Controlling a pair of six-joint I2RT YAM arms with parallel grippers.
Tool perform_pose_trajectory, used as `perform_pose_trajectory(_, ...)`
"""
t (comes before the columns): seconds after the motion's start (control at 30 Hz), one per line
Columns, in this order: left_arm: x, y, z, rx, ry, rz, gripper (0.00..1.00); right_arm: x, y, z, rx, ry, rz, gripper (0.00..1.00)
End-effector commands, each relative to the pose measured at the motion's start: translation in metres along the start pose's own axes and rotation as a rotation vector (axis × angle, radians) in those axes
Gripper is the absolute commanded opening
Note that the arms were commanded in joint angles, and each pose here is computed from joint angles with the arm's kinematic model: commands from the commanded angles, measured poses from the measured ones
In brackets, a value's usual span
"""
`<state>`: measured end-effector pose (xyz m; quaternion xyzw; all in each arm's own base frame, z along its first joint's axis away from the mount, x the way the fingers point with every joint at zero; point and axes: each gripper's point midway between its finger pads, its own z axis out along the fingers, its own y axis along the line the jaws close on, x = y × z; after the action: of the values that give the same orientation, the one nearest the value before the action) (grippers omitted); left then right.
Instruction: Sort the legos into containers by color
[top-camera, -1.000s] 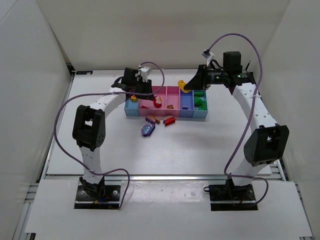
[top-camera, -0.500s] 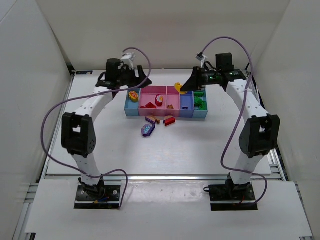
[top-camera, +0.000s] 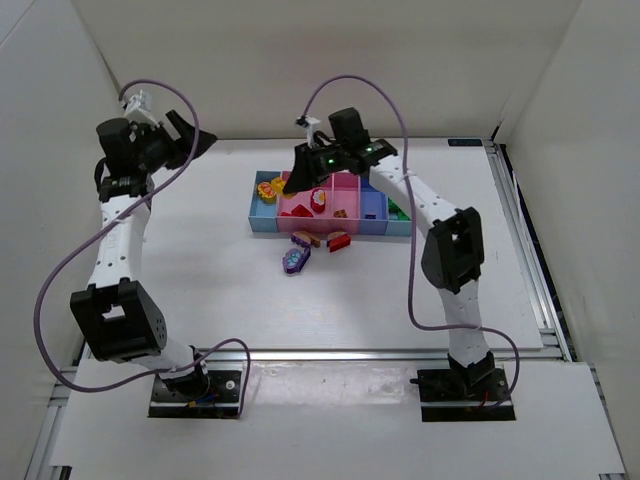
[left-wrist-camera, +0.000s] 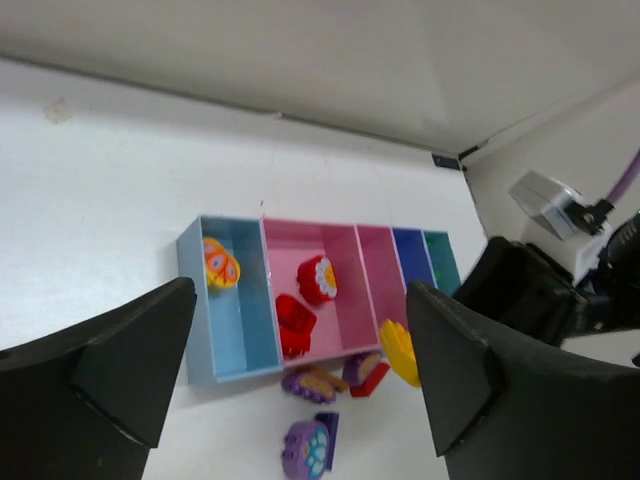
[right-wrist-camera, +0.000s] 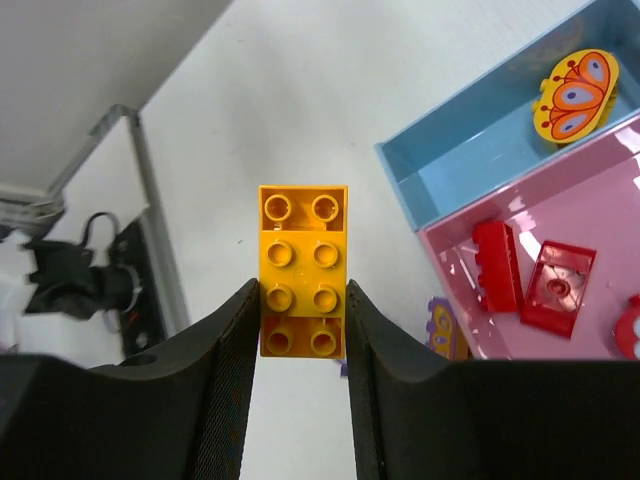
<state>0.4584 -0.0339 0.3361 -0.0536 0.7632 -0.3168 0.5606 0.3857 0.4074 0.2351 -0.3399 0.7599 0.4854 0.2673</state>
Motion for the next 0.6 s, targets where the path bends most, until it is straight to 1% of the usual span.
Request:
perform_pose_trajectory(0.0, 0.024, -0.003, -0.022, 0.055, 0.083, -0.173, 0.99, -0.024, -0.009, 0.02, 0.141, -0.067, -0.058, 0.0)
perform_pose_trajectory(0.13, 0.033, 0.0, -0.036, 0.088, 0.087, -0.276, 0.99, -0.023, -0.019, 0.055, 0.195, -0.067, -0.101, 0.0)
perform_pose_trajectory(0.2, 0.032, 0.01, -0.046, 0.069, 0.087, -0.375, 1.0, -0.021, -0.026, 0.068, 0.203, -0.068, -0.11, 0.0)
perform_pose_trajectory(0.3, 0.033, 0.013, -0.053, 0.129, 0.095, -0.422, 0.99, -0.017, -0.036, 0.078, 0.231, -0.062, -0.124, 0.0)
perform_pose_trajectory(0.33, 0.031, 0.012, -0.055, 0.155, 0.085, -0.4, 0.99, -0.012, -0.044, 0.084, 0.245, -0.053, -0.128, 0.0)
perform_pose_trajectory(0.37, 0.029, 0.013, -0.056, 0.148, 0.084, -0.391, 0.99, -0.014, -0.046, 0.086, 0.252, -0.059, -0.142, 0.0)
perform_pose_trajectory(0.4, 0.029, 0.015, -0.057, 0.133, 0.084, -0.346, 0.99, -0.009, -0.052, 0.091, 0.262, -0.051, -0.139, 0.0)
perform_pose_trajectory(0.53, 0.025, 0.014, -0.061, 0.113, 0.083, -0.293, 1.0, -0.005, -0.072, 0.1, 0.321, -0.049, -0.165, 0.0)
perform_pose_trajectory(0.57, 0.024, 0.011, -0.061, 0.12, 0.083, -0.28, 1.0, -0.01, -0.072, 0.101, 0.327, -0.063, -0.182, 0.0)
